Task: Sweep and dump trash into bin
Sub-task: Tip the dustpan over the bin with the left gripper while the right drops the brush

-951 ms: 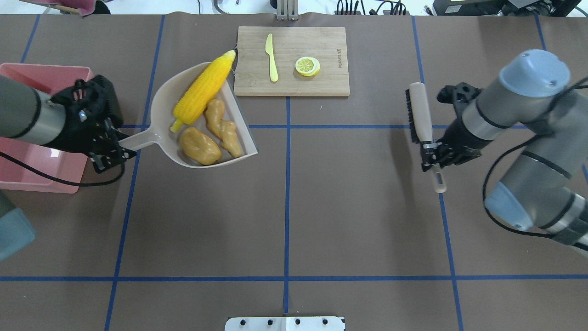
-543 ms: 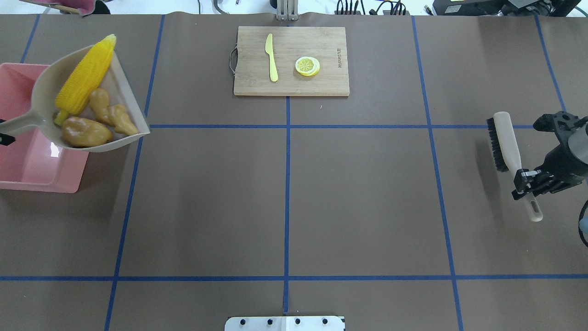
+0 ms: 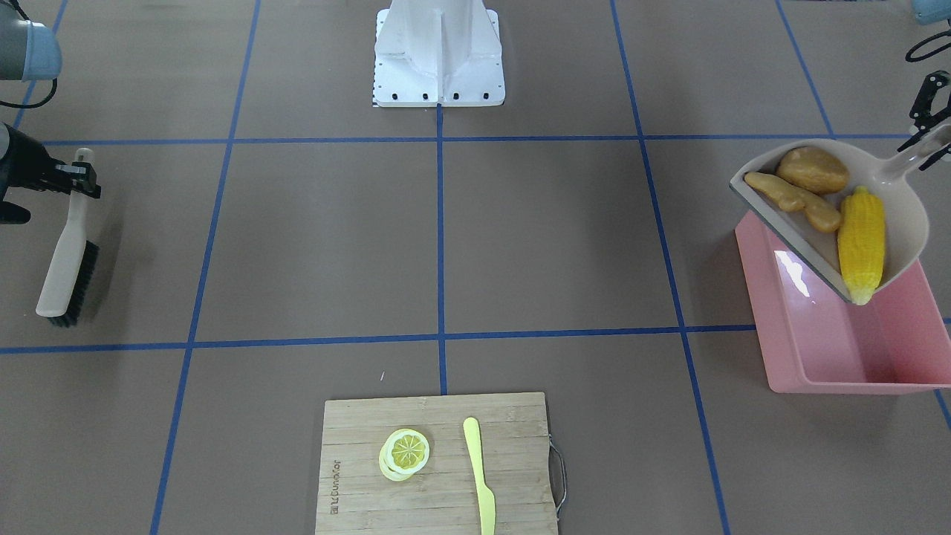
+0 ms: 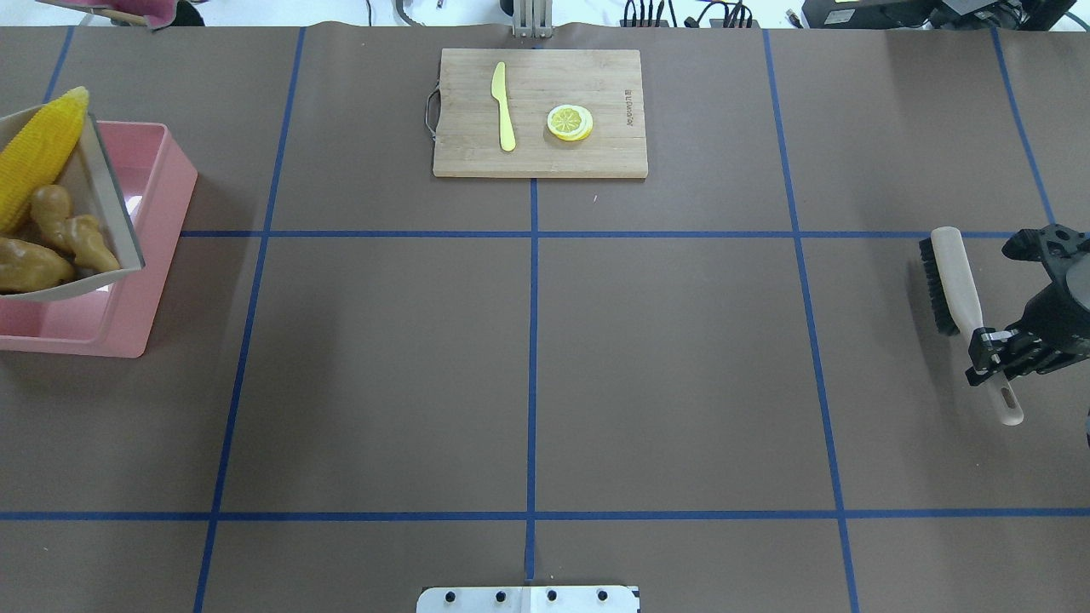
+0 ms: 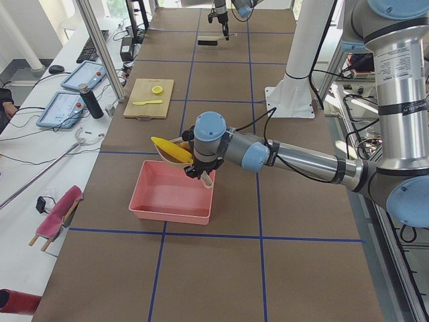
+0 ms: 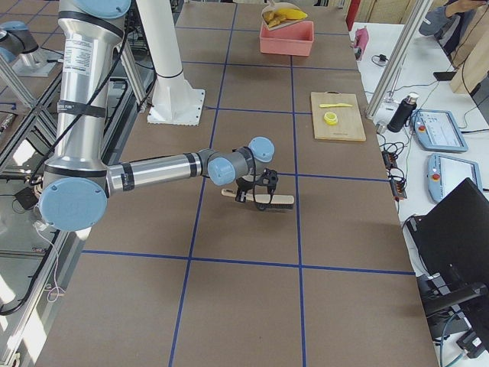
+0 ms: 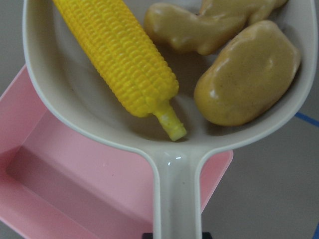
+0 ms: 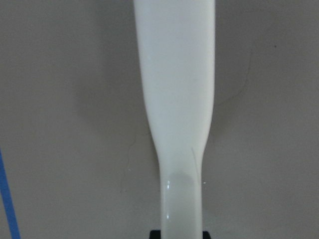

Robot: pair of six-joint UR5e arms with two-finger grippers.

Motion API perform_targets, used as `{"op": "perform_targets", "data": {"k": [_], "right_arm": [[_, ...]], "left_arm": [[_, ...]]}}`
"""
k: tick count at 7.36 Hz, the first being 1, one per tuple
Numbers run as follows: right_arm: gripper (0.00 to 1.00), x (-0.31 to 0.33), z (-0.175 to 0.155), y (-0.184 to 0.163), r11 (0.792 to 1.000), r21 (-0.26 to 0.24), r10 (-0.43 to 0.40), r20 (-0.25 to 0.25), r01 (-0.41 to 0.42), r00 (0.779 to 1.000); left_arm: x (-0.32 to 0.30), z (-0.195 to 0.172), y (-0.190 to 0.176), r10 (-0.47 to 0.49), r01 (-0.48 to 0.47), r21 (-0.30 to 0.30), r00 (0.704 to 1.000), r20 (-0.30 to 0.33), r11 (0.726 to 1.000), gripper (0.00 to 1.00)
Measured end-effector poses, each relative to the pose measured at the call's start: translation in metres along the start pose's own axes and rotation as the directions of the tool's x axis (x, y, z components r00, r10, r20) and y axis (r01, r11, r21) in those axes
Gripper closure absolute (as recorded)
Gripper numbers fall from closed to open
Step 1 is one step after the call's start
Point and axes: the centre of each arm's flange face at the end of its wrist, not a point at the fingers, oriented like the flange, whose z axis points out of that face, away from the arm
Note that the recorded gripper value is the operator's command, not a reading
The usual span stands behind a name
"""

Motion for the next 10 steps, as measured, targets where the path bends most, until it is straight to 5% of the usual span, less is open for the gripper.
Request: {"op": "perform_targets", "data": {"k": [1, 5, 10], "right_arm": [[0.93, 0.001, 0.002, 0.0, 1.0, -0.012, 0.001, 0.009, -0.001, 1.0], [0.06, 0.003, 0.006, 0.001, 0.999, -0.035, 0.012, 0.023, -0.011, 1.0], [0.0, 0.008, -0.009, -0.005, 1.0, -0.003, 0.023, 0.036, -0.023, 0.999]], "left_arm": [[-0.012, -0.001, 0.026, -0.021, 0.021, -0.005, 1.0, -0.001, 1.0, 1.0], [-0.035, -0.007, 0.09, -0.134, 0.133, -0.014, 0.991, -0.019, 0.991, 1.0], [-0.029, -0.028, 0.102, -0.066, 0.064, -0.265, 0.998, 0.002, 0.962, 1.0]]}}
